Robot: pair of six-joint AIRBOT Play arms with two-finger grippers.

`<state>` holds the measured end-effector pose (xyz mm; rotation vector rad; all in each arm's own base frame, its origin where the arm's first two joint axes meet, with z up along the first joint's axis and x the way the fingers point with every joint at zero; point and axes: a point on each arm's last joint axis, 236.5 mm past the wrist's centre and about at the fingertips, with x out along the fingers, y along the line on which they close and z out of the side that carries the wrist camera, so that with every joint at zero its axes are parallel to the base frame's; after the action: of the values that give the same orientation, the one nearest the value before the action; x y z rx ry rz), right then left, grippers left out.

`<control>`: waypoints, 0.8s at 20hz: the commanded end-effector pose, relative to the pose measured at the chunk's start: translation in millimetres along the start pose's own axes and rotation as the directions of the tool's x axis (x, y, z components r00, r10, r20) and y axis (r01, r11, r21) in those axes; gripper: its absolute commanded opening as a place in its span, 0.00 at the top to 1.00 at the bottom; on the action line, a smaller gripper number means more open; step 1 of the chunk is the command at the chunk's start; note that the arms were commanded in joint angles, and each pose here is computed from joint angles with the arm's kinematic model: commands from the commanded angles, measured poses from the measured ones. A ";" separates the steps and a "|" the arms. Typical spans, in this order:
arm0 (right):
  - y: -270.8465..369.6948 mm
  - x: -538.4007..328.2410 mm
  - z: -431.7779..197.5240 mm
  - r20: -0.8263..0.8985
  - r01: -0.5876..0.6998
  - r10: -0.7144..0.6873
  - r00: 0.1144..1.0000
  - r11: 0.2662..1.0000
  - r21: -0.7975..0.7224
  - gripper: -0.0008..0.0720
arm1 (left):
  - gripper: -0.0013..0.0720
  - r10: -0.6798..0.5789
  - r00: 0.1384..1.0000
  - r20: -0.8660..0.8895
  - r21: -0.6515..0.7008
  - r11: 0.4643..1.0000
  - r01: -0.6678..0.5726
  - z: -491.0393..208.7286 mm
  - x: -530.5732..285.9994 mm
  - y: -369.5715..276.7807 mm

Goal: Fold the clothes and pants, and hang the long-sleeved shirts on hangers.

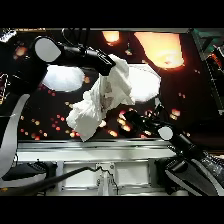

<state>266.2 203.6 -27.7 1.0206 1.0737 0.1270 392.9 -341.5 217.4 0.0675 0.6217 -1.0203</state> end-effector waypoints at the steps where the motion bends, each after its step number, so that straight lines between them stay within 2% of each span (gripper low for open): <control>1: -2.1 3.6 23.8 0.138 -0.098 0.066 0.988 0.964 0.246 0.27 | 0.97 0.015 0.998 -0.064 0.044 0.999 -0.012 -12.3 -14.1 -4.1; 4: -20.3 6.2 37.3 0.194 -0.116 0.046 0.980 0.923 0.367 0.27 | 0.97 0.011 0.999 -0.053 0.059 0.998 -0.008 -7.5 -26.1 -12.2; 7: -32.5 2.9 56.5 0.239 -0.118 0.018 0.971 0.903 0.412 0.28 | 0.97 0.017 1.000 -0.022 0.076 0.997 -0.016 1.7 -39.0 -18.5; 16: -34.8 1.0 63.9 0.258 -0.125 0.014 0.966 0.899 0.420 0.28 | 0.97 0.019 1.000 -0.009 0.079 0.997 -0.018 5.1 -42.3 -20.2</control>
<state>302.0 146.4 -48.6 1.4299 0.8575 -0.1851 363.5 -321.7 246.9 0.1486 0.5912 -1.0278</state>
